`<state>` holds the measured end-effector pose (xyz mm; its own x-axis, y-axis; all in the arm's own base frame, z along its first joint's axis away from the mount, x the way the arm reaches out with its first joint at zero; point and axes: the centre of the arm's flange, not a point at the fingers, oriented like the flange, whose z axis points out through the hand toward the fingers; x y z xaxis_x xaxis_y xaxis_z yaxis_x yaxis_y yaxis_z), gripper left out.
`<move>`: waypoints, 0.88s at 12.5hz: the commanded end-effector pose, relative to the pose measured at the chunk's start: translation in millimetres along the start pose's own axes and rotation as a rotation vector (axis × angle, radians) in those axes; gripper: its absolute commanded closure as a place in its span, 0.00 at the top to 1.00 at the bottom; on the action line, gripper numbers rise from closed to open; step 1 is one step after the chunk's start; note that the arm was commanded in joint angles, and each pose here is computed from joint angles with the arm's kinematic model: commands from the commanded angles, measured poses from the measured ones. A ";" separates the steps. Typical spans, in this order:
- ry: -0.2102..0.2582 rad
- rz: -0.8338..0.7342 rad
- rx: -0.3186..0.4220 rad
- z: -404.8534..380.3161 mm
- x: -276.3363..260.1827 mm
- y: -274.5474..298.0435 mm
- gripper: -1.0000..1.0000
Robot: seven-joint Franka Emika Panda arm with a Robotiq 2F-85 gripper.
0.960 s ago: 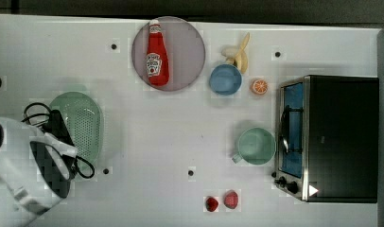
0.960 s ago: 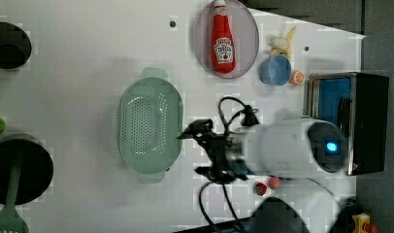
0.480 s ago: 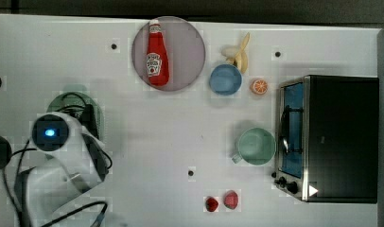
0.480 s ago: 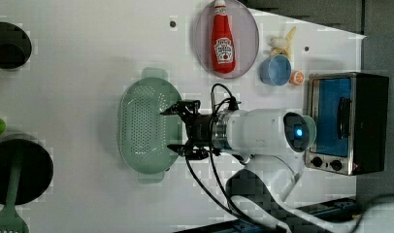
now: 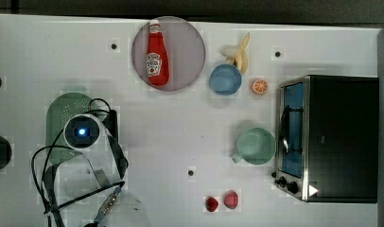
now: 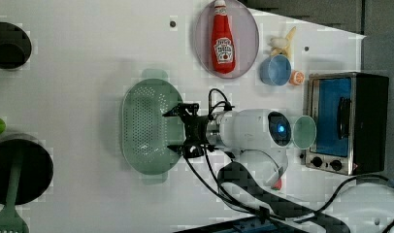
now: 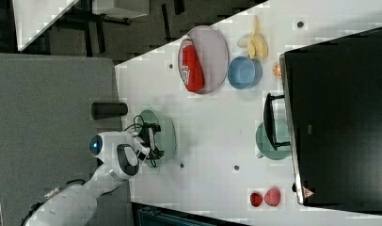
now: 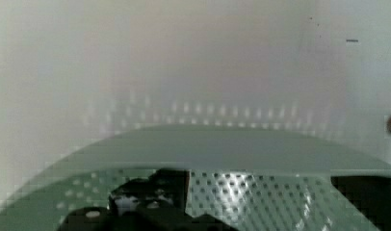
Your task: Drag strainer left to right.
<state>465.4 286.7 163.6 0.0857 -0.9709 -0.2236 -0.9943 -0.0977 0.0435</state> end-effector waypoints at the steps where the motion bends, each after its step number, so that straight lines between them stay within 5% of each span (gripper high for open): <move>1: 0.012 0.021 0.031 12.8 -1.9 -1.1 1.00; 11: 0.091 0.127 0.060 3.2 74.8 -22.5 1.00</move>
<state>485.0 231.7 137.1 -0.0041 -0.9903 -0.1389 -0.9994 -0.0006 0.0334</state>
